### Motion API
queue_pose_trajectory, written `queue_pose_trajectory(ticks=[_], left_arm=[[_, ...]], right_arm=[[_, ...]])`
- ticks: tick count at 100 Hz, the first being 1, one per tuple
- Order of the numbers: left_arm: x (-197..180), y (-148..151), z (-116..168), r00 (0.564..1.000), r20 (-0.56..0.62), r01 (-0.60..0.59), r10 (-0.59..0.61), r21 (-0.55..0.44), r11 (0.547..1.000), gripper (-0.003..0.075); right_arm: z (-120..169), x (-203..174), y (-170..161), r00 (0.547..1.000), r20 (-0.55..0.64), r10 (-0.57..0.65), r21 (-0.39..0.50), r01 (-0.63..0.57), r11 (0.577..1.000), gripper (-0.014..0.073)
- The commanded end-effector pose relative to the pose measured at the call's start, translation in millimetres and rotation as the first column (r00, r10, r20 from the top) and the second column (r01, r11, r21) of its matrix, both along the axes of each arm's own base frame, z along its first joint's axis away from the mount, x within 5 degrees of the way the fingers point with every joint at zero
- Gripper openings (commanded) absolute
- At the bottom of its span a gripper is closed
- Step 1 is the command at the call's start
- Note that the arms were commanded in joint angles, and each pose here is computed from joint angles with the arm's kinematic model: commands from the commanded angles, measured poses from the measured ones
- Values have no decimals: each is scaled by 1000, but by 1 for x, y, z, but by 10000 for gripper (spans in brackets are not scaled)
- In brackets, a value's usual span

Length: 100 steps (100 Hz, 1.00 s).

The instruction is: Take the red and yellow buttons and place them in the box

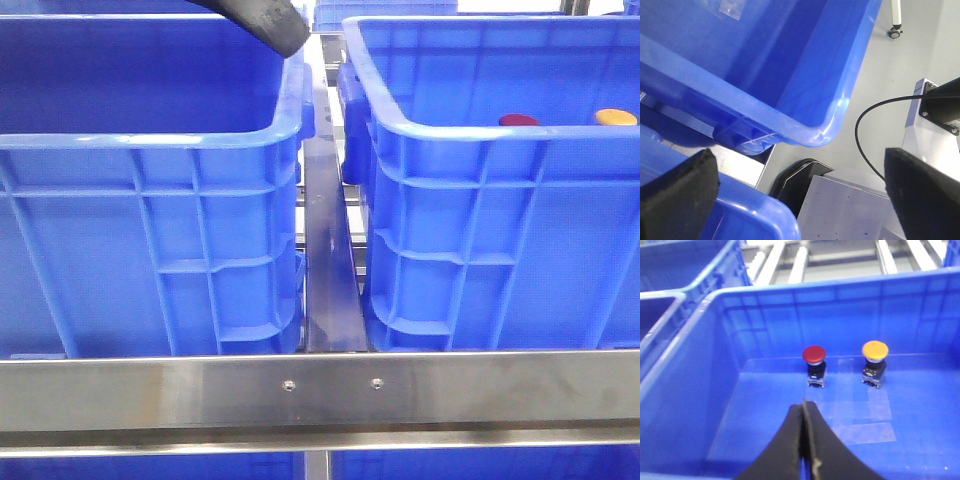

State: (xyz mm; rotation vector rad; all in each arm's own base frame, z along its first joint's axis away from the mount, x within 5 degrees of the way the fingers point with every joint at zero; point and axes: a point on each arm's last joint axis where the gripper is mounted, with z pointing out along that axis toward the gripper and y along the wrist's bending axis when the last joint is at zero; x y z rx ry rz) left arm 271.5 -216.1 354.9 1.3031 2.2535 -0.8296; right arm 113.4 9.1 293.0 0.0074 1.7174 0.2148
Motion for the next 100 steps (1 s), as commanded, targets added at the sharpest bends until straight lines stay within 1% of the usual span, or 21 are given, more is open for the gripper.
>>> queue_pose_trajectory(ticks=[1,16,21,28,35,57,77,88,100], left_arm=[[-10,-1,27,999,50,-3,7,-95,995,628],[-10,-1,27,999,52,-5,10,-97,995,616],[-10,-1,27,999,52,-5,10,-97,995,589],[-10,-1,27,999,52,-5,10,-97,995,515],[-10,-1,28,998,55,-7,12,-98,995,406],[-10,-1,28,998,60,-10,17,-102,995,-18],[-15,3,33,997,76,-17,26,-114,993,-20],[-24,10,36,996,90,-15,25,-103,995,-20],[-37,18,41,993,109,-23,35,-116,993,-20]], right_arm=[[7,-8,1,998,58,-7,-2,7,1000,-69],[7,-13,3,997,71,14,-1,-14,1000,-69],[6,-13,4,998,67,23,0,-23,1000,-69],[6,-13,5,997,63,36,1,-36,999,-69],[6,-14,6,997,59,49,2,-49,999,-69],[5,-14,8,996,51,70,3,-71,997,-69],[5,-14,9,996,49,77,3,-77,997,-69],[5,-14,9,996,49,79,3,-80,997,-69],[5,-14,9,995,48,82,4,-83,997,-69]])
